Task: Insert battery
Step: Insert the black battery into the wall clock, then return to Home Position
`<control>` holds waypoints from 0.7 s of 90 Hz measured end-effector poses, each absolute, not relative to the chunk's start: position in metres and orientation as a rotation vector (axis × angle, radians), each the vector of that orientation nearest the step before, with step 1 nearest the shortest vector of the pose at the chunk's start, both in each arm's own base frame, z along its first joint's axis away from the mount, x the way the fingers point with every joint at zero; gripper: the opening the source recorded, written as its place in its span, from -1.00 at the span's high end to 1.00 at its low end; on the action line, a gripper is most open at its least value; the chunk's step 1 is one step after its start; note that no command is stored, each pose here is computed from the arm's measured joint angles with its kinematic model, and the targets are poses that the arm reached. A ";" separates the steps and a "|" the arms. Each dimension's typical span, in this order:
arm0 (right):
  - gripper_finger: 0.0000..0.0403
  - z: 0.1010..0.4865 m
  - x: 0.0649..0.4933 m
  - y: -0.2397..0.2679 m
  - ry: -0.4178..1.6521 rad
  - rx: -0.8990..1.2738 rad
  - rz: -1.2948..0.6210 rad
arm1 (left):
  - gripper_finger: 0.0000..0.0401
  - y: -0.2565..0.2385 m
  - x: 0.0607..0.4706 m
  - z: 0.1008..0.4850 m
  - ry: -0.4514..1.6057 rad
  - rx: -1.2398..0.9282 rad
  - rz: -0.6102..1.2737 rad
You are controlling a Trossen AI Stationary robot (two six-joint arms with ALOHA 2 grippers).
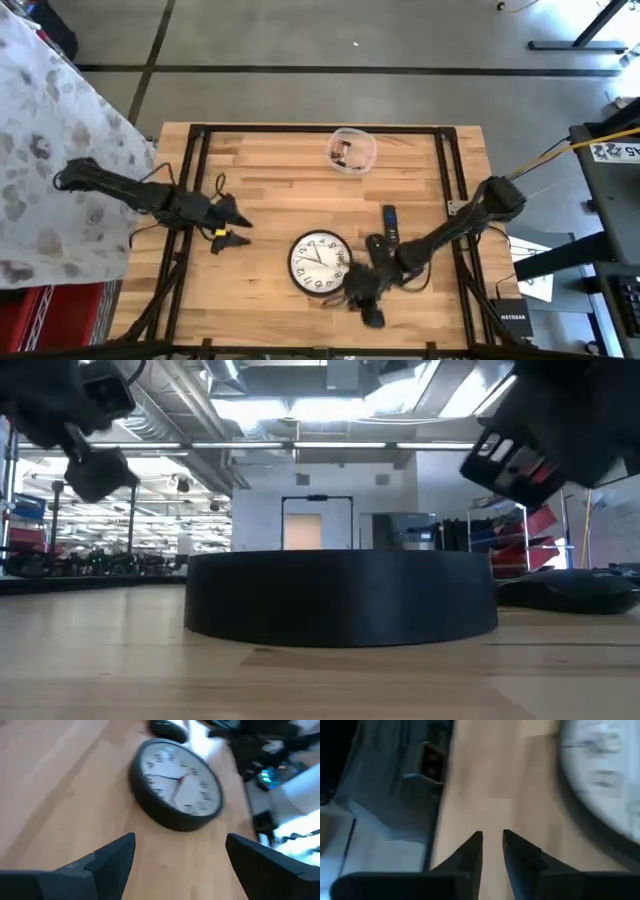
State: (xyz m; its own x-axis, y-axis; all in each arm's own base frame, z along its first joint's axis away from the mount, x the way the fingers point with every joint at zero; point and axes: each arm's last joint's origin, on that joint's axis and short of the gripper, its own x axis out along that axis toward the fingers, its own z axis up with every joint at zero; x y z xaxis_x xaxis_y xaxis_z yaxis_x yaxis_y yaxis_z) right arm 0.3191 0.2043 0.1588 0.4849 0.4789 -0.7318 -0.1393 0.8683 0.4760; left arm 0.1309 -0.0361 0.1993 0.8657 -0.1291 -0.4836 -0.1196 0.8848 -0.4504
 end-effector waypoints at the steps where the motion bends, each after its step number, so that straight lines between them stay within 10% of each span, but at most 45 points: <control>1: 0.77 0.157 0.322 0.206 1.000 0.369 0.381 | -0.48 -0.036 0.131 0.199 0.528 -0.486 0.004; 35: 0.97 0.191 0.474 0.167 0.626 -0.013 0.011 | -0.48 -0.039 0.137 0.211 0.424 -0.432 0.041; 63: 0.99 0.258 0.430 0.162 0.912 -0.266 -0.144 | -0.48 -0.047 0.123 0.209 0.585 -0.443 0.141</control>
State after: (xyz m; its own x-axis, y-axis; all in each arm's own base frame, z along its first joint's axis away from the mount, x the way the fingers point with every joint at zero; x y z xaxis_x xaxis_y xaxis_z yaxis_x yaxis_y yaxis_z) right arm 0.4300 0.1618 0.2575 0.6055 -0.2352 -0.7603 0.0109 0.9577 -0.2876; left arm 0.1235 -0.0467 0.2088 0.8271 0.0042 -0.5621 -0.2516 0.8970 -0.3636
